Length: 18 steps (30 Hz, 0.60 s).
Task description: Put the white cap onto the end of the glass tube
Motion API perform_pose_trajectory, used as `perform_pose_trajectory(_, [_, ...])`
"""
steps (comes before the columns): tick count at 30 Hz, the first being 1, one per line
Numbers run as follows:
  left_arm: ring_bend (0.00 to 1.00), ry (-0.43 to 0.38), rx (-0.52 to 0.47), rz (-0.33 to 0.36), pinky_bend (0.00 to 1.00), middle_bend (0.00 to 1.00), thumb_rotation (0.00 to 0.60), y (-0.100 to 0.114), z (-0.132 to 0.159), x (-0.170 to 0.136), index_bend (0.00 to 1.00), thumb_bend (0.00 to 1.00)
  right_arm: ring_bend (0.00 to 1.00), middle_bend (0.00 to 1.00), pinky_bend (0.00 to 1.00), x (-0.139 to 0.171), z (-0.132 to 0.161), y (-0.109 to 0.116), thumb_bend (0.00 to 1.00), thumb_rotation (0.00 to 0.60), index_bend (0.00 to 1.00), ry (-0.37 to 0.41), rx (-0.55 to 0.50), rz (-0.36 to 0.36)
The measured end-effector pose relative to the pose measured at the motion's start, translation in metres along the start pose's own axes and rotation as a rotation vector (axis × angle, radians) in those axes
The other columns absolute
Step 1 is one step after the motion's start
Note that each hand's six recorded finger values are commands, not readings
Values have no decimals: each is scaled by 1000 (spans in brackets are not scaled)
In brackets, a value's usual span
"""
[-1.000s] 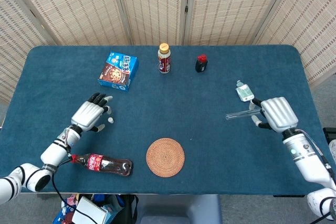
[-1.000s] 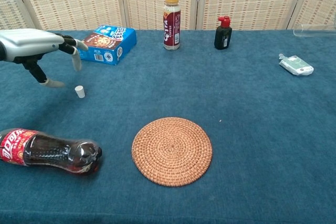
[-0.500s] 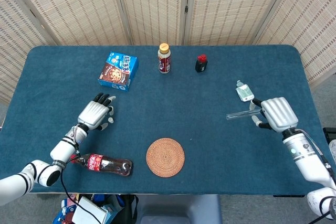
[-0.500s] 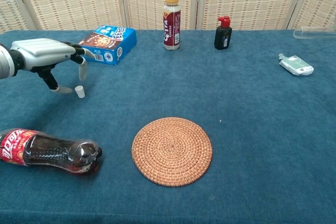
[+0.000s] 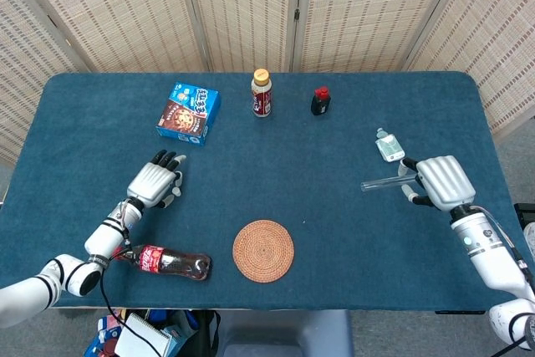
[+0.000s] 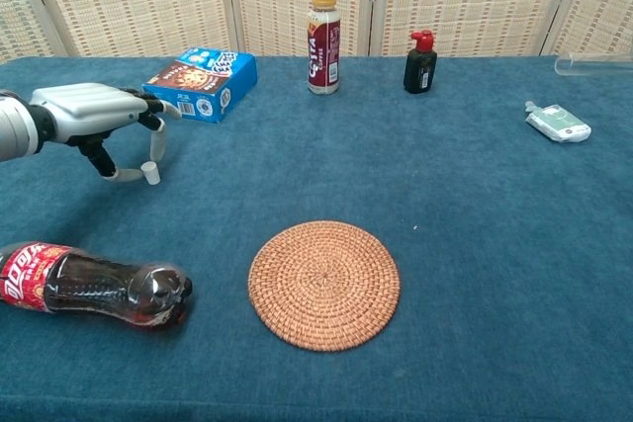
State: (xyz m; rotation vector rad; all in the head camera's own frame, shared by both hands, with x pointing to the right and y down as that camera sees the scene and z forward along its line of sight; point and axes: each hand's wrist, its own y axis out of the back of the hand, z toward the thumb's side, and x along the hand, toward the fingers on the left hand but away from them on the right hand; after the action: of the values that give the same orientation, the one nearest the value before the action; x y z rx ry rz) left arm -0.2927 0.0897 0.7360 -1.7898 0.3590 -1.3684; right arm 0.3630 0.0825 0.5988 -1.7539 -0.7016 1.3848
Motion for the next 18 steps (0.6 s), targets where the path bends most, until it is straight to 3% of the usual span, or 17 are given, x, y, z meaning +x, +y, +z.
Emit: perform_pose_trajectory(18, [0, -1, -15, 4, 0, 11, 600, -2, 3, 5, 468, 359, 1000, 1000, 1000, 1, -3, -2, 471, 600, 864, -8, -2, 7])
